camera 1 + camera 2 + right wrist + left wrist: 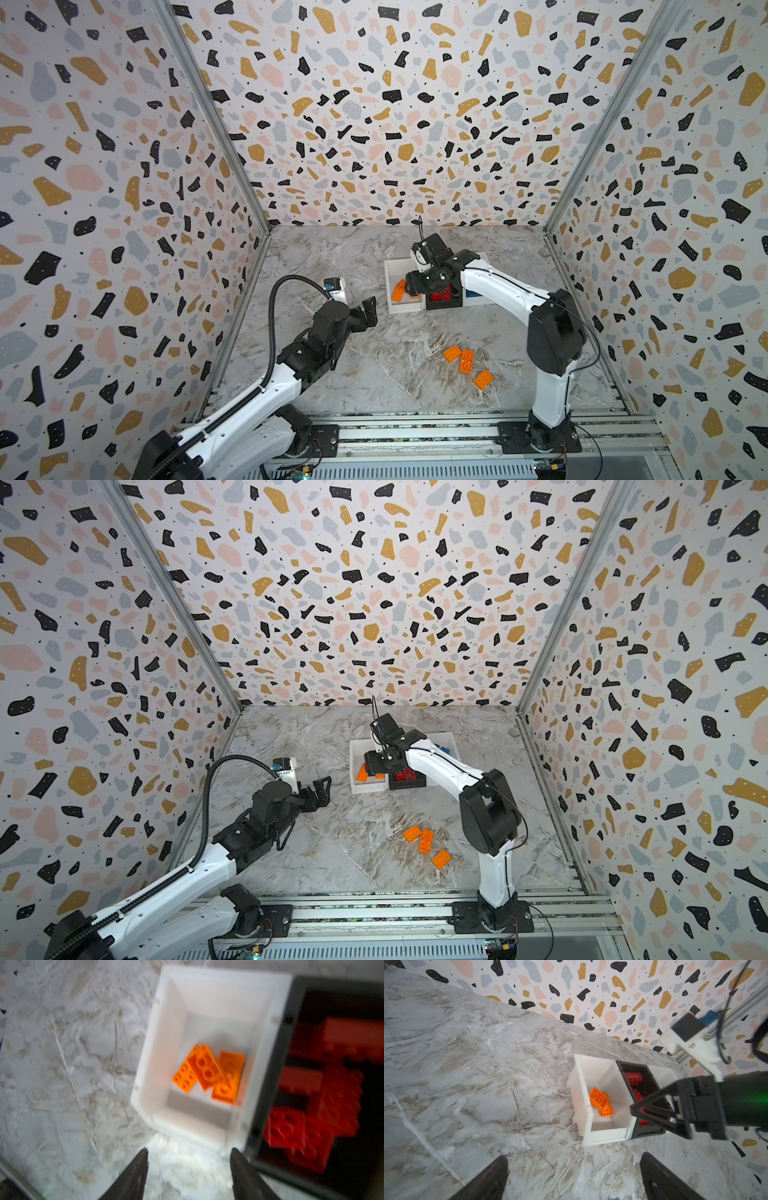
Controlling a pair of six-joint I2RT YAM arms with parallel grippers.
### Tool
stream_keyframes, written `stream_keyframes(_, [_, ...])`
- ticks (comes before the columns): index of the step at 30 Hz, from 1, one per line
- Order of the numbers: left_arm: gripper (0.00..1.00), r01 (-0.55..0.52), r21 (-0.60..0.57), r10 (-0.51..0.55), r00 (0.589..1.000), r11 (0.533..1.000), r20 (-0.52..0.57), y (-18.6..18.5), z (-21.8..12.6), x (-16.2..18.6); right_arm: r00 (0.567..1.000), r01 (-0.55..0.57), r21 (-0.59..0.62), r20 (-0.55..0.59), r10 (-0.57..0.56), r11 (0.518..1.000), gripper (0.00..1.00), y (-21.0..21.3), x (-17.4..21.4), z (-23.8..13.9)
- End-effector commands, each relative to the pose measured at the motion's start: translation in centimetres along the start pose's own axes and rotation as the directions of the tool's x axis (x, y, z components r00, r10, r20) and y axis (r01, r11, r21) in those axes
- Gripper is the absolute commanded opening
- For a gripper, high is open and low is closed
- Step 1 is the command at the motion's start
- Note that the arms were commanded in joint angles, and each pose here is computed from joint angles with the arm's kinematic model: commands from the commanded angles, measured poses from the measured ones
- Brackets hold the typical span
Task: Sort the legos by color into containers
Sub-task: 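Move the right gripper back down to the loose orange bricks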
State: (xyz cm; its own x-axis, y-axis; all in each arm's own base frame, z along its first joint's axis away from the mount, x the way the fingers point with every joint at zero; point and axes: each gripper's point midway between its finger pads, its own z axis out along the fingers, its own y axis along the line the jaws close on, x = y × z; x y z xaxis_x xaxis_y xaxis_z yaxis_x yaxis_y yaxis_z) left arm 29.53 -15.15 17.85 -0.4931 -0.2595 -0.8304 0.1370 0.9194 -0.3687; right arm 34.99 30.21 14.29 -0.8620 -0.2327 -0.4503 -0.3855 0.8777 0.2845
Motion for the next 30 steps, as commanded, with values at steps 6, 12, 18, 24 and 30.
stream_keyframes(6, [1.00,-0.129,0.174,0.131,0.991,0.976,-0.002,-5.3,2.1,2.0,0.971,-0.222,0.133,-0.064,0.232,0.966,0.62,-4.8,11.8,-5.0])
stream_keyframes(12, [1.00,-0.203,0.259,0.220,0.975,0.944,-0.039,-9.8,2.3,4.7,0.934,-0.331,0.155,-0.085,0.346,0.931,0.62,-6.1,18.1,-5.8])
stream_keyframes(18, [1.00,-0.225,0.293,0.248,0.968,0.929,-0.041,-11.9,1.3,6.2,0.917,-0.347,0.178,-0.140,0.373,0.921,0.62,-6.9,21.6,-5.2])
stream_keyframes(24, [1.00,-0.234,0.279,0.253,0.967,0.932,-0.036,-11.3,0.5,6.2,0.911,-0.351,0.192,-0.156,0.382,0.916,0.62,-7.4,22.8,-3.9])
stream_keyframes(30, [1.00,-0.244,0.250,0.261,0.965,0.937,-0.036,-10.6,0.2,5.9,0.913,-0.343,0.199,-0.158,0.376,0.918,0.62,-7.5,22.3,-2.7])
